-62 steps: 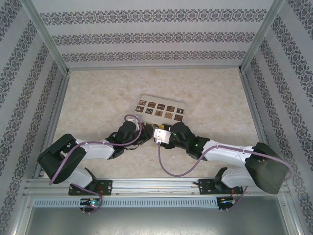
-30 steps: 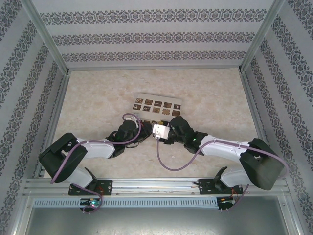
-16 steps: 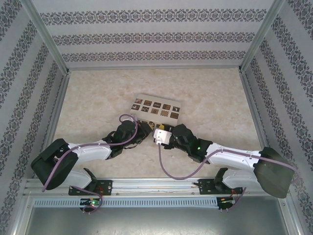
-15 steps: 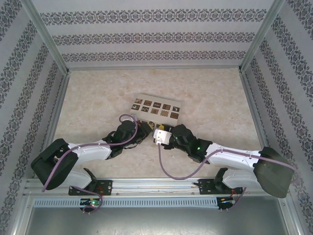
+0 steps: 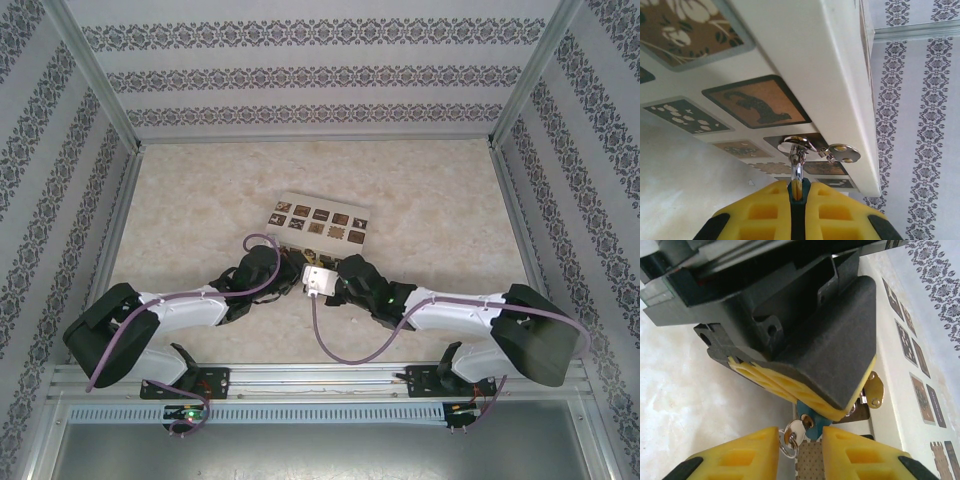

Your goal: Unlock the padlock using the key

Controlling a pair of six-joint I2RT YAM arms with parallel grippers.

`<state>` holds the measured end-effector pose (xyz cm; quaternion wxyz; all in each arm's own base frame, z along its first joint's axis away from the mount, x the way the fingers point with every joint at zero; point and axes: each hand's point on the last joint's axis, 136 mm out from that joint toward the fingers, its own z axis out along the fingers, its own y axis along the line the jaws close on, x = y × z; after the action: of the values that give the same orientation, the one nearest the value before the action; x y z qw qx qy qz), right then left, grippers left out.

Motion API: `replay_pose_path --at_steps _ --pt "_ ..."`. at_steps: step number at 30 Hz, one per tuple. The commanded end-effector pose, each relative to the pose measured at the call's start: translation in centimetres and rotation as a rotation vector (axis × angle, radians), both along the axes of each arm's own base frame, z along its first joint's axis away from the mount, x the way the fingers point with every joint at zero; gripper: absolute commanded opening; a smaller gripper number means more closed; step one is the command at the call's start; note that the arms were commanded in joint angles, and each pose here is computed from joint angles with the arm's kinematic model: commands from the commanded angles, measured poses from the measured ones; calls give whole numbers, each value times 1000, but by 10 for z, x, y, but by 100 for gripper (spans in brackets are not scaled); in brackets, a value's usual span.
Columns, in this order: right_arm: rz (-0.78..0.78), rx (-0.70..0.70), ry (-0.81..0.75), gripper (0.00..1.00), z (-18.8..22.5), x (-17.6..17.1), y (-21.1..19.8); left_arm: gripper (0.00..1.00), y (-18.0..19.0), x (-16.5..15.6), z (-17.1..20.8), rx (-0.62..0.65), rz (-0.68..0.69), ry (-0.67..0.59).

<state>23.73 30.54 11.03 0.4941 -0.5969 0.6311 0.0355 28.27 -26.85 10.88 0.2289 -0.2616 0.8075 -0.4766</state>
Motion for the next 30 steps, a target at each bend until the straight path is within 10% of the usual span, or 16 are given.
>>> replay_pose_path --at_steps 1,30 --pt "-20 40 -24 25 12 5 9 0 -11 7 30 -68 7 -53" --pt "-301 257 -72 0 34 42 -2 0 -25 4 47 -192 -7 -35"
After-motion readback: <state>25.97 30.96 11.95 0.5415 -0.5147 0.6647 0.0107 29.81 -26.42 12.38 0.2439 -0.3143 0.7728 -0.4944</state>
